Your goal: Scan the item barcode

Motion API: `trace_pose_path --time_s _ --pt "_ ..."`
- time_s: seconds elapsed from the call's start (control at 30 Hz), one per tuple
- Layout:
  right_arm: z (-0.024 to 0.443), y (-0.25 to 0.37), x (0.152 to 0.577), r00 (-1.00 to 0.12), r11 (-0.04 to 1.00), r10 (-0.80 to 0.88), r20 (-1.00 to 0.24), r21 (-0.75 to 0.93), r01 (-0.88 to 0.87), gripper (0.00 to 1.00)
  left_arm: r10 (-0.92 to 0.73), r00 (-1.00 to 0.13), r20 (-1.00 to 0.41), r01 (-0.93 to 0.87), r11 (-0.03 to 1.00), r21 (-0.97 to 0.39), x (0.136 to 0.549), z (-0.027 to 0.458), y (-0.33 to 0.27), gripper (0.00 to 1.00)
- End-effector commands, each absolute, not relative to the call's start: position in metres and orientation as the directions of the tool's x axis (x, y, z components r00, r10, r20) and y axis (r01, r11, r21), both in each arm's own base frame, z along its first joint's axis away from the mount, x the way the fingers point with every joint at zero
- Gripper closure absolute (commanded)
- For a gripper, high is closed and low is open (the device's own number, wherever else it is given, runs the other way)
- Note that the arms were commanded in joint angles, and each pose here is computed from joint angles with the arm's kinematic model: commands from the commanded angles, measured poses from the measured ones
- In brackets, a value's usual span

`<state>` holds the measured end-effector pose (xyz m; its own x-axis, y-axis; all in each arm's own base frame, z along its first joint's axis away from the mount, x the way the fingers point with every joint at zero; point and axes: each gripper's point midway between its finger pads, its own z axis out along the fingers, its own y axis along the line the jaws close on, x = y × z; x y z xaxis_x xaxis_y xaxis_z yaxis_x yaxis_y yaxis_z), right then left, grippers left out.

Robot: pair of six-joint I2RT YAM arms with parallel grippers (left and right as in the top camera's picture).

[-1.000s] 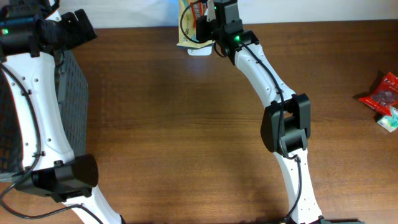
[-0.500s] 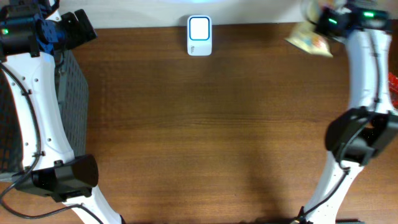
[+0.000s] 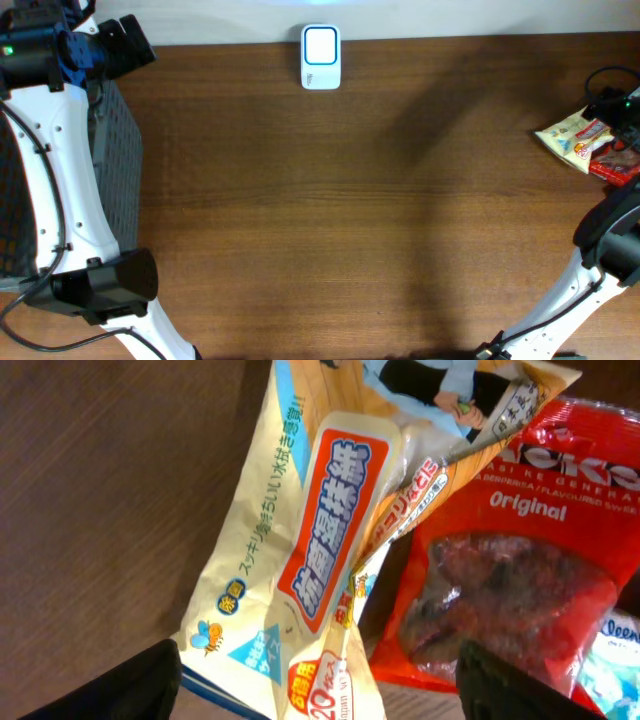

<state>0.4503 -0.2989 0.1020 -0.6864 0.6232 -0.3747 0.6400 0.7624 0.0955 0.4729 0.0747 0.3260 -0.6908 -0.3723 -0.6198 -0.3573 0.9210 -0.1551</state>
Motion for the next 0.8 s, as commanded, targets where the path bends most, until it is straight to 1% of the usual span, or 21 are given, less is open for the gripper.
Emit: trace_pose_path --time_s 0.0,0.03,0.07,0.1,0.2,0.23,0.3,0.4,0.5,0.57,0.67,0.77 --pt "0.165 -0.294 0.439 -0.599 0.710 0.667 -0.443 0.135 0.691 0.13 -0.359 -0.689 -0.629 -0.355 0.925 -0.138 0.474 0.327 0.079 0.01" --pt "0.196 -0.286 0.431 -0.572 0.703 0.671 -0.472 0.159 0.693 0.13 -0.359 -0.690 -0.629 -0.355 0.925 -0.138 0.474 0.327 0.079 0.01" --pt "0.235 -0.263 0.422 -0.566 0.726 0.662 -0.491 0.232 0.648 0.12 -0.359 -0.689 -0.629 -0.355 0.925 -0.138 0.474 0.327 0.079 0.01" --pt "0.263 -0.240 0.410 -0.577 0.747 0.651 -0.494 0.283 0.601 0.12 -0.359 -0.690 -0.629 -0.355 0.925 -0.138 0.474 0.327 0.079 0.01" --pt "0.298 -0.188 0.373 -0.619 0.756 0.654 -0.435 0.358 0.548 0.12 -0.359 -0.689 -0.629 -0.355 0.925 -0.138 0.474 0.327 0.079 0.01" --pt "0.306 -0.165 0.358 -0.672 0.793 0.608 -0.423 0.342 0.503 0.01 -0.359 -0.689 -0.629 -0.355 0.925 -0.138 0.474 0.327 0.079 0.01" --pt "0.313 -0.133 0.344 -0.747 0.855 0.515 -0.419 0.310 0.416 0.01 -0.359 -0.689 -0.629 -0.355 0.925 -0.138 0.474 0.327 0.079 0.01" --pt "0.318 -0.082 0.330 -0.814 0.922 0.372 -0.446 0.280 0.268 0.01 -0.359 -0.689 -0.629 -0.355 0.925 -0.138 0.474 0.327 0.079 0.01" --pt "0.316 -0.050 0.308 -0.816 0.943 0.305 -0.491 0.273 0.189 0.01 -0.359 -0.689 -0.629 -0.355 0.925 -0.138 0.474 0.327 0.079 0.01" --pt "0.304 -0.030 0.286 -0.811 0.953 0.267 -0.521 0.269 0.141 0.01 -0.359 -0.690 -0.629 -0.355 0.925 -0.138 0.474 0.327 0.079 0.01" --pt "0.270 -0.012 0.250 -0.845 0.947 0.266 -0.464 0.288 0.140 0.01 -0.359 -0.689 -0.629 -0.355 0.925 -0.138 0.474 0.327 0.079 0.01" --pt "0.242 -0.005 0.236 -0.878 0.938 0.274 -0.392 0.312 0.153 0.01 -0.359 -0.689 -0.629 -0.355 0.925 -0.138 0.474 0.327 0.079 0.01"
